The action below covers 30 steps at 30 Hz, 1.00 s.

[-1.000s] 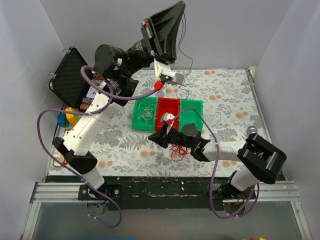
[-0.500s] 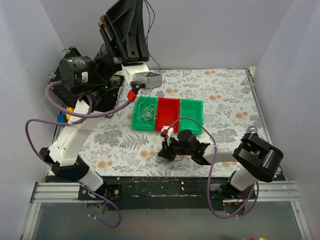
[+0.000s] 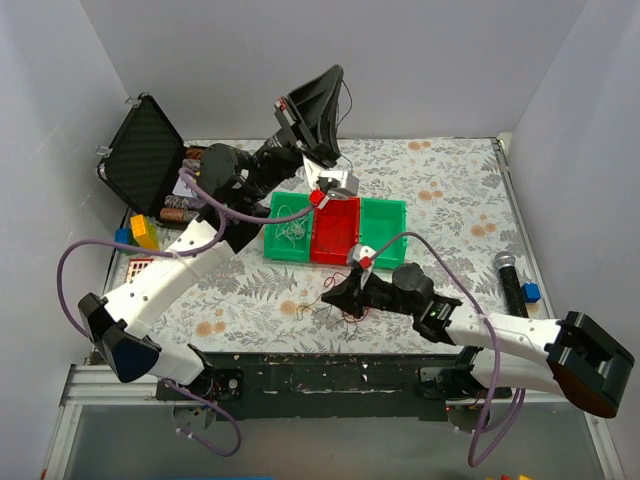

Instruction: Untangle the cables

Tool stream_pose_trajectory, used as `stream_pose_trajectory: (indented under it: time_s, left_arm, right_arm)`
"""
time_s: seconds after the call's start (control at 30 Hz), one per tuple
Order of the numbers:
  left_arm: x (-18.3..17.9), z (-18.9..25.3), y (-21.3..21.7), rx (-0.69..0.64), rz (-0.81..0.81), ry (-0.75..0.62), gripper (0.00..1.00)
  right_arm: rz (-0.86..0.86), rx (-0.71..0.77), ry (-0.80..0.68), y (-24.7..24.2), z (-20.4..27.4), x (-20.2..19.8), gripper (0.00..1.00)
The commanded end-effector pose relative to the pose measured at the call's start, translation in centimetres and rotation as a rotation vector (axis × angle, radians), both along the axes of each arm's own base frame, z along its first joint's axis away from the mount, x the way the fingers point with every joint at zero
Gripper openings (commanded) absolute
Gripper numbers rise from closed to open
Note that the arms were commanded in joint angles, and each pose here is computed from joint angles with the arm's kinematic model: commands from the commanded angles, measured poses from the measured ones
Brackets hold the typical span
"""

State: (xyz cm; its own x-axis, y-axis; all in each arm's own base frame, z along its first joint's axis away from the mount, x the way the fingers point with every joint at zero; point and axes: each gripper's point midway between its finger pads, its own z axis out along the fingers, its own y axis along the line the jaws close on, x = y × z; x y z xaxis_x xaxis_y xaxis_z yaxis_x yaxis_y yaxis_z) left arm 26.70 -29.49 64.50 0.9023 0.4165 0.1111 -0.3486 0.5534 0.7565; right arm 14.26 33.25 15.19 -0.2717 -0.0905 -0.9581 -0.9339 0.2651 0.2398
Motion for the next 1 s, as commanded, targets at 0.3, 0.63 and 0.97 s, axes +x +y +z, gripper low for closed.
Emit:
stream_pose_trajectory:
  time_s: [0.3, 0.63, 0.97]
  left_arm:
    - [4.8, -7.1, 0.0, -0.106, 0.022, 0.241, 0.0]
    - [7.8, -12.6, -0.6, -0.077, 0.045, 0.35, 0.0]
    - [9.9, -14.0, -0.2, -0.082, 0.069, 0.358, 0.0]
  right_arm:
    - [-0.174, 0.061, -0.042, -4.8, 2.2, 0.0, 0.02]
    - [-0.361, 0.083, -0.053, -8.2, 3.2, 1.6, 0.01]
    - [-0.362, 0.077, -0.043, -8.1, 3.2, 1.6, 0.01]
